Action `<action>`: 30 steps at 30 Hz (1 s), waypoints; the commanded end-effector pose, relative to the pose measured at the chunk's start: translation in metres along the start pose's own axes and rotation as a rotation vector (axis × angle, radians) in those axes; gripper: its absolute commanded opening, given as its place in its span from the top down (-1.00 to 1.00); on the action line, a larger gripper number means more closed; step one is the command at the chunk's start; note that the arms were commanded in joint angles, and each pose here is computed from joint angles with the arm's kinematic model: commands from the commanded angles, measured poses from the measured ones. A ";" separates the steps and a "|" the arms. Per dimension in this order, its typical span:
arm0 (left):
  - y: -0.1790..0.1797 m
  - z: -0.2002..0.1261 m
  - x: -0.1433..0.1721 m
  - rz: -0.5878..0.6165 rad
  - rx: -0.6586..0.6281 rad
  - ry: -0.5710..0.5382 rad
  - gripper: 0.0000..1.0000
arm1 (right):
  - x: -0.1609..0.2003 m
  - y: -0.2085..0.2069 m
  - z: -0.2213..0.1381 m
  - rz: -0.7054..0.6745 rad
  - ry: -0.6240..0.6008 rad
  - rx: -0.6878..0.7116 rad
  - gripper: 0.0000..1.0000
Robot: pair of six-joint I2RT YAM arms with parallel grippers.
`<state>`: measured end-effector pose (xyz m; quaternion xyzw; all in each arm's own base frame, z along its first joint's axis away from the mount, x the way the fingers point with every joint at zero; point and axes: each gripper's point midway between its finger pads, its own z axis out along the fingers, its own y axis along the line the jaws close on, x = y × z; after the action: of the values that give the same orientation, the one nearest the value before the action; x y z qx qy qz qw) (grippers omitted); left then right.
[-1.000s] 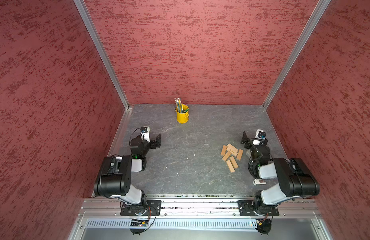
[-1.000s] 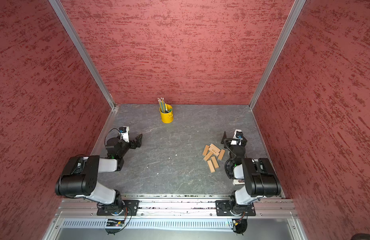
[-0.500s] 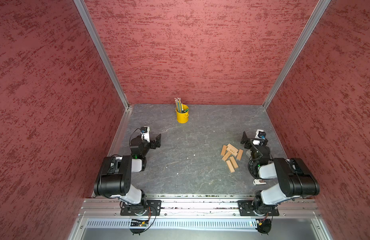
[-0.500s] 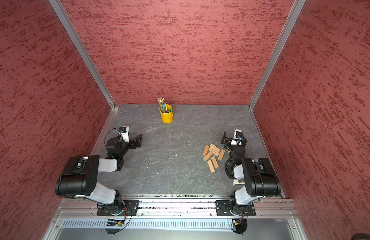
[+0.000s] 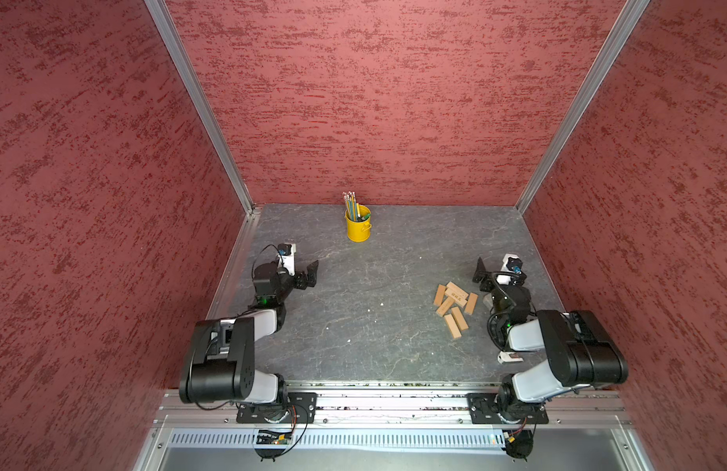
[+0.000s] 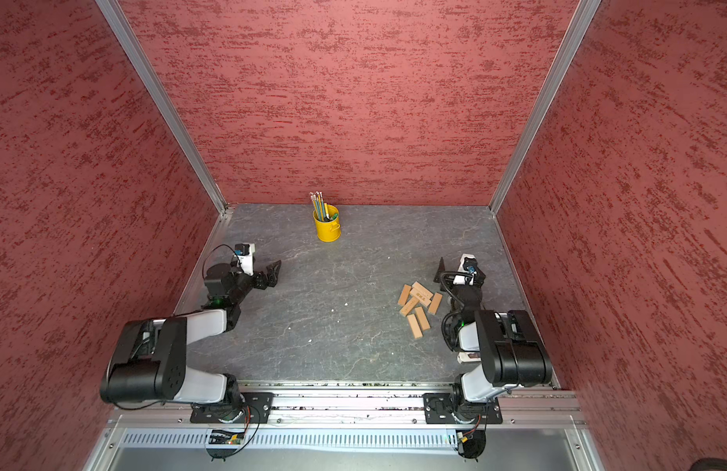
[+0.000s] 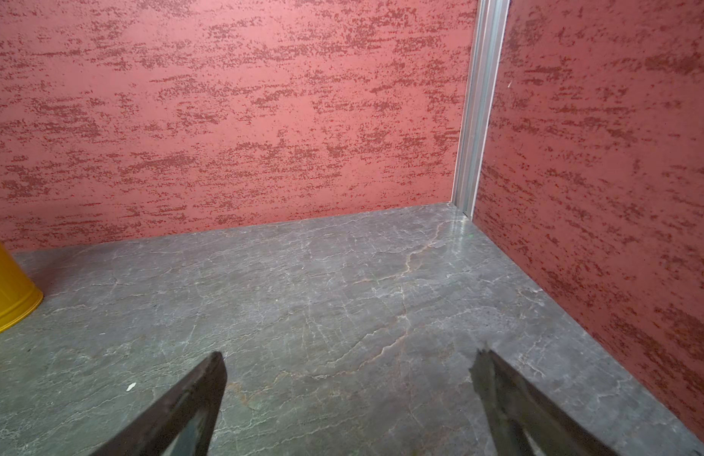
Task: Assemble the number 8 with building blocks
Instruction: Move the building block to the center of the board.
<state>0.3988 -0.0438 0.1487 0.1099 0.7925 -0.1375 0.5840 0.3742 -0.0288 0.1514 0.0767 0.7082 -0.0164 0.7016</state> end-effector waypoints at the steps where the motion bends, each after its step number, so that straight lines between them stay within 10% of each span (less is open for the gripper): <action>1: -0.078 0.001 -0.001 0.158 0.375 0.166 -0.99 | -0.002 0.002 0.001 -0.007 -0.006 -0.012 -0.98; 9: -0.123 0.043 -0.018 0.352 0.542 0.201 -0.99 | -0.033 0.022 0.033 -0.025 0.119 -0.084 -0.89; 17: -0.106 0.083 0.020 0.386 0.489 0.191 -0.99 | -0.014 0.090 0.015 0.489 0.549 -0.257 -0.45; 30: -0.108 0.056 0.024 0.366 0.631 0.072 -0.99 | 0.046 0.154 -0.009 0.420 0.988 -0.302 -0.43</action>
<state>0.4112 -0.1624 0.1024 0.4125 0.7371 -0.2470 0.4749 0.4000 0.1227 0.1345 0.1013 0.9059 0.2470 0.3288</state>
